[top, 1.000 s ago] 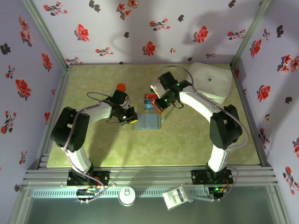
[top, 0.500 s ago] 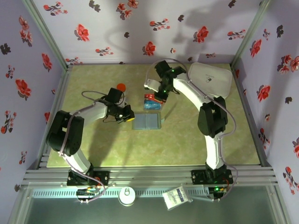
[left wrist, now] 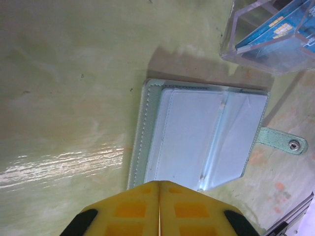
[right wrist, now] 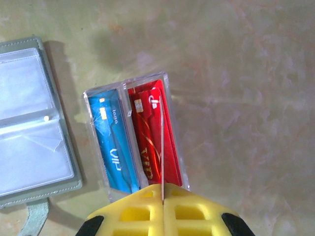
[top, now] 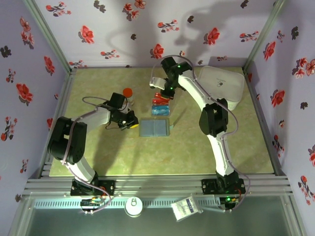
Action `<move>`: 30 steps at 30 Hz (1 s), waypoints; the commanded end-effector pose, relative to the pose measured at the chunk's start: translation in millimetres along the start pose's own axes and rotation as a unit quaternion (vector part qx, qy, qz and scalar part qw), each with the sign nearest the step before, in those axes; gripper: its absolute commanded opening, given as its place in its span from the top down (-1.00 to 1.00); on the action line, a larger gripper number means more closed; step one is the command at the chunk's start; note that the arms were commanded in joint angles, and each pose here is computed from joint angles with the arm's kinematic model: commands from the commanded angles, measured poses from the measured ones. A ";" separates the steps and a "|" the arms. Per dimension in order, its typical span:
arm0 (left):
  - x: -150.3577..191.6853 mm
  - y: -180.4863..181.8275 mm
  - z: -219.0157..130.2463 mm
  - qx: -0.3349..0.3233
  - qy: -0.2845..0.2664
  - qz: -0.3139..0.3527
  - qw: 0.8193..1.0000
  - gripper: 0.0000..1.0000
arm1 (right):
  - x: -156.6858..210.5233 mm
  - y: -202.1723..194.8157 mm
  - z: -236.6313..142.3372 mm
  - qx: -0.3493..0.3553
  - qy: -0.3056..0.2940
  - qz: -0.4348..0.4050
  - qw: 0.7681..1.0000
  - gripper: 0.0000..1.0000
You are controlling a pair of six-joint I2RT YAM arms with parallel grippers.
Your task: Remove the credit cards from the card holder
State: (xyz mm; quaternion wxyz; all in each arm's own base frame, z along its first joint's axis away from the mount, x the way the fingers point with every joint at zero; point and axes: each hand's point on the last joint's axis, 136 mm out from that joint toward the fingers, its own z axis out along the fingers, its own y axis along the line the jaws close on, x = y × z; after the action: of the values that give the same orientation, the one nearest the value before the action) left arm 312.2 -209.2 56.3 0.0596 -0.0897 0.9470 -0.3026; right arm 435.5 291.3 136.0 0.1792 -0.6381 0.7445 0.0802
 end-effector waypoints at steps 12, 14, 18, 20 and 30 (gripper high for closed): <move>3.7 14.2 1.0 -0.006 0.013 -0.008 1.000 0.84 | 9.2 -2.2 27.2 -0.015 0.027 -0.026 0.999 0.72; 3.0 13.7 1.2 -0.005 0.012 -0.008 1.000 0.84 | 10.0 -1.9 27.5 -0.015 0.028 -0.024 0.999 0.67; 1.1 11.8 0.0 -0.001 0.008 -0.007 1.000 0.83 | 8.7 -2.0 23.8 -0.012 0.028 -0.018 0.999 0.58; 0.6 11.4 -0.4 -0.001 0.006 -0.006 1.000 0.83 | 7.5 -3.6 19.2 -0.005 0.027 -0.013 1.000 0.58; -18.5 15.6 -12.9 -0.023 -0.039 0.018 0.999 0.51 | 8.3 -24.7 0.9 0.087 0.003 0.073 0.994 0.43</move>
State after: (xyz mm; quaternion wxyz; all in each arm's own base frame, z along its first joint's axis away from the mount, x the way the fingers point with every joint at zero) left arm 317.2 -196.4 51.6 0.0699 -0.0931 0.9494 -0.2917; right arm 445.3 282.2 102.7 0.1662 -0.6092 0.7738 0.0507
